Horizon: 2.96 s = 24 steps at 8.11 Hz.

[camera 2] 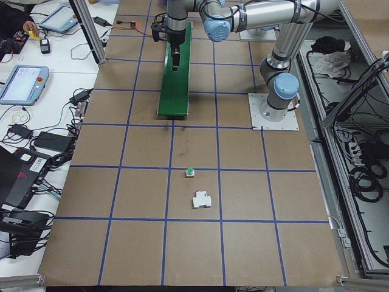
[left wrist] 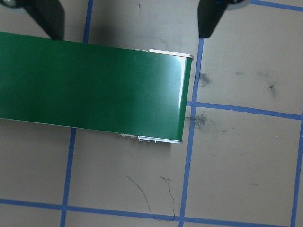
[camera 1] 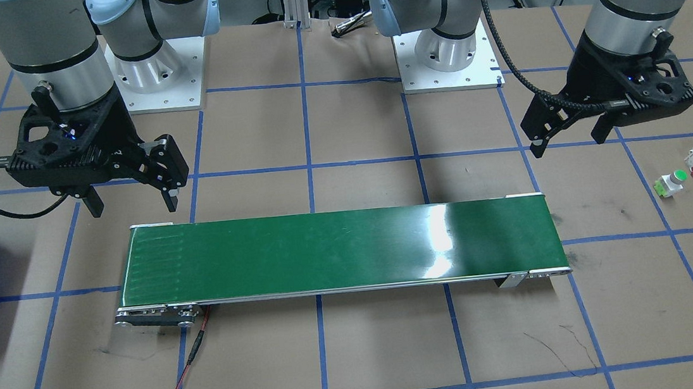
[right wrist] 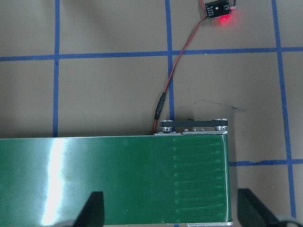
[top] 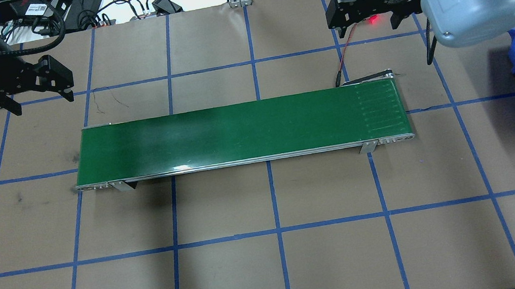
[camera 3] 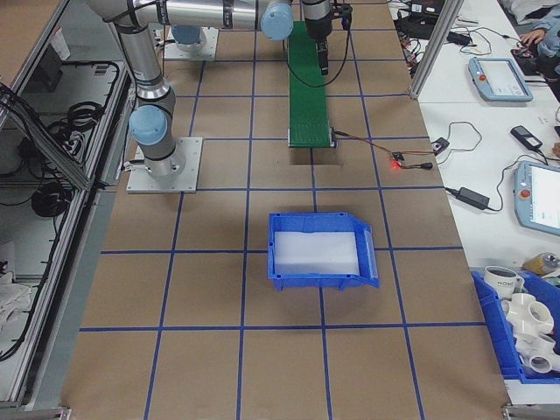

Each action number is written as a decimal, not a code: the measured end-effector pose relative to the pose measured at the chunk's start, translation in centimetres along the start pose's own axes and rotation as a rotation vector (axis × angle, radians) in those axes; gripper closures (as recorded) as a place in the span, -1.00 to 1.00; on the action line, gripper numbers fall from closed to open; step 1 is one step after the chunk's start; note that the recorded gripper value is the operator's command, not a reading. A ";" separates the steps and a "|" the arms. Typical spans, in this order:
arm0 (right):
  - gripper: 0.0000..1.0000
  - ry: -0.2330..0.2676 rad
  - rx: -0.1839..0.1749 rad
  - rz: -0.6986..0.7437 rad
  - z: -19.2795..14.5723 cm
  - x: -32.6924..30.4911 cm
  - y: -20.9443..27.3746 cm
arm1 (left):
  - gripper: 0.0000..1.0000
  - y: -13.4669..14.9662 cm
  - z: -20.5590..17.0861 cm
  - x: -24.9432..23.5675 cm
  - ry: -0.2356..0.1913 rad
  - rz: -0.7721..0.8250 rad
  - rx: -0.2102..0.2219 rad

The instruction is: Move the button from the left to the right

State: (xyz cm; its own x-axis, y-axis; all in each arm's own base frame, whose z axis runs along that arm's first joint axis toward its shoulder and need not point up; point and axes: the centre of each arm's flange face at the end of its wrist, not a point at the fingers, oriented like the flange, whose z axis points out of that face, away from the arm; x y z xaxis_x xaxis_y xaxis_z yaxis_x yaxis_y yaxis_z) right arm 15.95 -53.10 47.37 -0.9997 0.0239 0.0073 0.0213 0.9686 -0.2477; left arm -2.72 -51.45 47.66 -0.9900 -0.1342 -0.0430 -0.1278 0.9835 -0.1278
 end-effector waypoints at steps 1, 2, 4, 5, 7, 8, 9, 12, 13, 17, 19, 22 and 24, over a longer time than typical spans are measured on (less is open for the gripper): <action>-1.00 0.000 0.000 0.000 0.0 0.0 0.0 | -1.00 0.0 0.0 0.0 0.002 0.000 0.001; -1.00 0.000 0.000 0.000 0.0 0.0 0.0 | -1.00 0.0 -0.1 -0.1 0.001 0.001 0.001; -1.00 0.000 0.001 0.000 0.0 0.0 0.0 | -1.00 -0.4 0.0 -2.4 -0.006 0.070 0.001; -1.00 0.000 0.001 0.000 0.0 0.0 0.0 | -1.00 -0.7 0.2 -5.3 -0.015 0.093 -0.005; -1.00 0.000 0.001 0.001 0.0 0.0 0.0 | -1.00 -1.5 1.9 -13.9 -0.030 0.057 -0.030; -1.00 0.000 0.002 0.001 0.0 0.0 0.0 | -1.00 -1.9 3.6 -18.9 -0.039 0.022 -0.038; -1.00 0.000 0.002 0.002 0.0 0.0 0.0 | -1.00 -2.3 5.9 -23.4 -0.044 0.002 -0.046; -1.00 0.000 0.001 0.001 0.0 0.0 0.0 | -1.00 -2.0 13.4 -34.5 -0.049 0.048 -0.070; -1.00 0.000 0.002 0.001 0.0 0.0 0.0 | -1.00 -1.2 15.6 -37.5 -0.035 0.039 -0.090; -1.00 0.000 -0.001 0.001 0.1 0.0 0.0 | -1.00 0.0 22.7 -41.2 0.036 -0.002 -0.167; -1.00 0.000 -0.003 0.001 0.2 0.0 0.1 | -1.00 0.1 24.2 -41.2 0.055 -0.023 -0.183; -1.00 0.000 -0.004 0.001 0.2 0.0 0.1 | -1.00 0.3 28.4 -41.3 0.101 -0.035 -0.233; -1.00 0.000 -0.006 0.000 0.3 0.0 0.2 | -0.96 0.4 30.5 -41.2 0.120 -0.068 -0.258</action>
State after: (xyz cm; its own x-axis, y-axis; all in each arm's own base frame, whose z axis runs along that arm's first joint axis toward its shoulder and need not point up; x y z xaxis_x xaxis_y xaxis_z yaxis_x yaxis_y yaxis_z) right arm 15.97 -53.02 47.05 -0.9997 0.0243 0.0076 0.0218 0.9701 -0.2418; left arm 39.83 -49.24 19.16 -0.9767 -0.2006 0.0766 -0.1896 0.9732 0.1303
